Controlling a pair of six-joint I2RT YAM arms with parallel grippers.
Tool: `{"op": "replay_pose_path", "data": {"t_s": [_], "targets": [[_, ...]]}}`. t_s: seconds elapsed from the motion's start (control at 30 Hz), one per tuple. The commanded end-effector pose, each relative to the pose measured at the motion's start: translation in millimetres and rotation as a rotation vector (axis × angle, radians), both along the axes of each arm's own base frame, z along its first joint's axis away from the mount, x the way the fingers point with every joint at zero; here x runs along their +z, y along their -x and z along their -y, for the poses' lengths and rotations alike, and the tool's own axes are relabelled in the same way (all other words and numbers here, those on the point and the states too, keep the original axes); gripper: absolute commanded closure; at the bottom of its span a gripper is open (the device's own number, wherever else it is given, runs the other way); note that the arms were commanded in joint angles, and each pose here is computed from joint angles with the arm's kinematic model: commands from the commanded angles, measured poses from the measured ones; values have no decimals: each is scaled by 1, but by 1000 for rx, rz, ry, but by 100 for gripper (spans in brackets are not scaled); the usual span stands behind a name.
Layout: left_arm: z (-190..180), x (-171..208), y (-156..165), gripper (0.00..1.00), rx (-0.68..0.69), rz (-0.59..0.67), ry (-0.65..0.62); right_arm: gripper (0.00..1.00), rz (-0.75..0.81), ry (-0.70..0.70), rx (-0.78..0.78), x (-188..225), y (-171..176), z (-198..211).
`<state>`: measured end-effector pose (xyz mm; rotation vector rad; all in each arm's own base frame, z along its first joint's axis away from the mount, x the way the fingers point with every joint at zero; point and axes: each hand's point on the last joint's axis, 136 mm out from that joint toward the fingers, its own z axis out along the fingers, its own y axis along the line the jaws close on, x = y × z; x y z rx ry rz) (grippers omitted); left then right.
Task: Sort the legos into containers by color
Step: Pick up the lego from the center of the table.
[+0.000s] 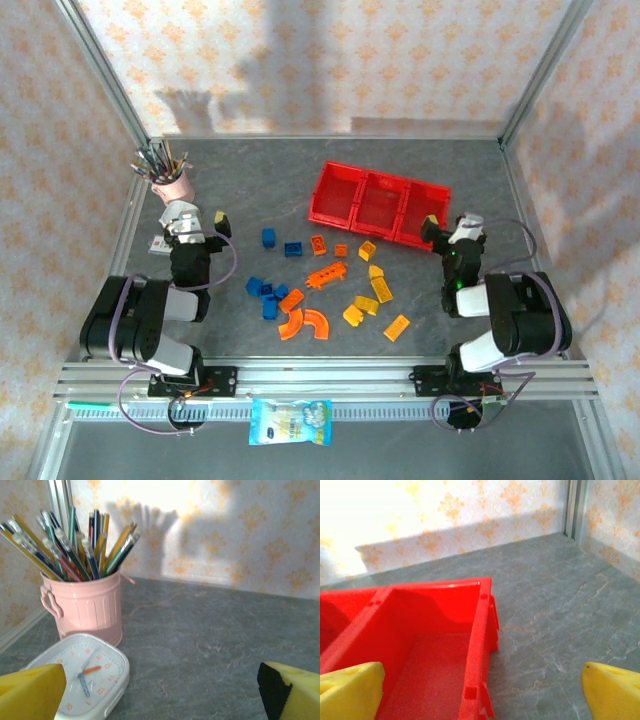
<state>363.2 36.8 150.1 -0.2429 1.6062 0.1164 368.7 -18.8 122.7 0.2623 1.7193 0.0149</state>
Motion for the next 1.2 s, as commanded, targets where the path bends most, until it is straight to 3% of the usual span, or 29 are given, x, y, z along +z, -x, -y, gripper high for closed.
{"op": "replay_pose_path", "data": {"t_s": [0.0, 0.3, 0.47, 0.57, 0.7, 0.8, 1.17], "targets": [[3, 13, 6, 1, -24, 19, -7, 0, 56, -12, -39, 24, 4, 6], [8, 50, 18, 1, -51, 92, 112, 0, 76, -128, -63, 65, 13, 8], [9, 72, 11, 1, -53, 93, 304, 0, 38, -391, -148, 73, 20, 13], [14, 77, 6, 1, -83, 87, 398, 0, -38, -451, -100, 63, 18, 0], [20, 63, 7, 1, -104, 81, 543, 0, -107, -476, -70, 56, 17, -8], [27, 56, 5, 1, -121, 2, 564, 0, -168, -469, -42, 53, 18, -16], [74, 53, 29, 1, -266, -85, 651, 0, -371, -394, 82, 42, 31, -62]]}}
